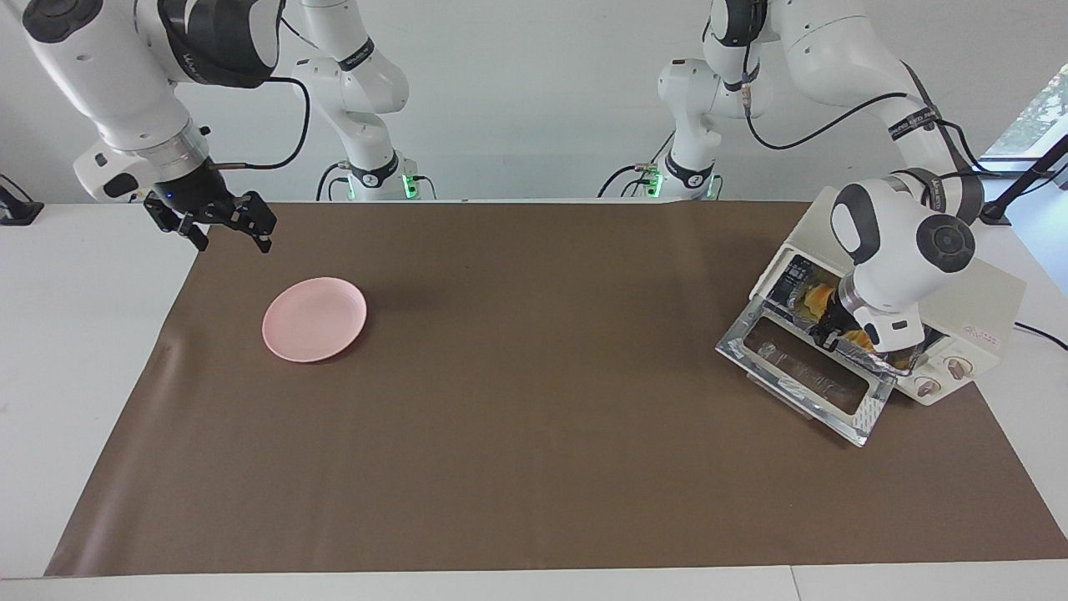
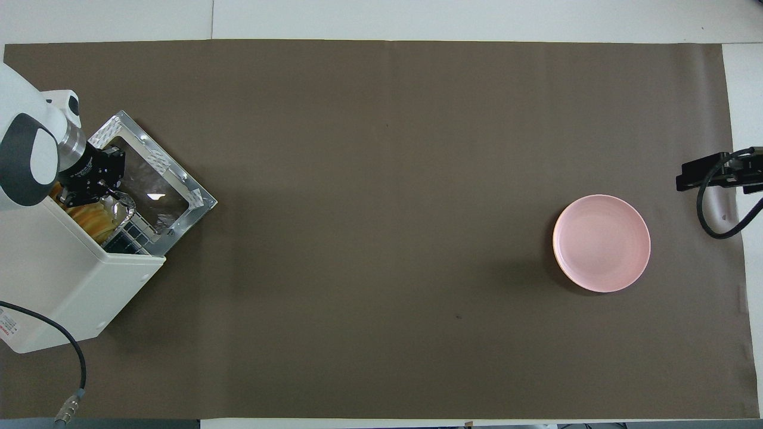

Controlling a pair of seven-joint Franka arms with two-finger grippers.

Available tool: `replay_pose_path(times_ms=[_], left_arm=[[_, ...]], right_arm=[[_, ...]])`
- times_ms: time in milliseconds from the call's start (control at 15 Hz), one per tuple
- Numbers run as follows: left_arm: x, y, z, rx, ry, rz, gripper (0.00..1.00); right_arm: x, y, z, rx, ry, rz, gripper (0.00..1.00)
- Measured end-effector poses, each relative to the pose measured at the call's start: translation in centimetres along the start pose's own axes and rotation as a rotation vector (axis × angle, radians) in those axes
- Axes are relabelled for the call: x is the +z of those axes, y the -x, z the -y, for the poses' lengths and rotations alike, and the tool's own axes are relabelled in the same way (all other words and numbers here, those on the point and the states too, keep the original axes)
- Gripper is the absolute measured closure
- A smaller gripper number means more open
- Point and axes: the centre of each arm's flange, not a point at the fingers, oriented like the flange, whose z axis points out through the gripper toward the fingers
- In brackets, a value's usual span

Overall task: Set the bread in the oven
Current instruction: 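Release the tray and withdraw the left gripper from the oven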

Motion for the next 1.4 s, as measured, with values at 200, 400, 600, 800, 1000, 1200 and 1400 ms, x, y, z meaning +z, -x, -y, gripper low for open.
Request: replay_pose_path(times_ms=[200, 400, 600, 800, 1000, 1200, 1400], left_arm=[[0.0, 0.1, -0.1, 0.003, 0.000, 0.000, 0.68], [-0.2, 0.4, -0.3, 0.002, 0.002, -0.002, 0.37], [-1.1, 0.7, -0.5, 0.005, 0.016, -0.011, 0.06], [-2.8, 1.2, -0.7, 0.015, 0.031, -0.019, 0.00], [-3.5, 2.4, -1.5, 0.038, 0.024, -0.018, 0.00], [-5.4, 3.2, -1.6, 0.060, 0.003, -0.003, 0.00], [-8.5, 3.8, -1.4, 0.077, 0.002, 0.000, 0.00]], right_arm=[[0.0, 0.0, 0.0, 0.000, 0.000, 0.000, 0.00], [0.0, 0.0, 0.0, 0.000, 0.000, 0.000, 0.00], [0.0, 0.0, 0.0, 0.000, 0.000, 0.000, 0.00], [0.0, 0.0, 0.0, 0.000, 0.000, 0.000, 0.00], [0.0, 0.0, 0.0, 0.000, 0.000, 0.000, 0.00], [0.0, 0.0, 0.0, 0.000, 0.000, 0.000, 0.00], [0.0, 0.0, 0.0, 0.000, 0.000, 0.000, 0.00]])
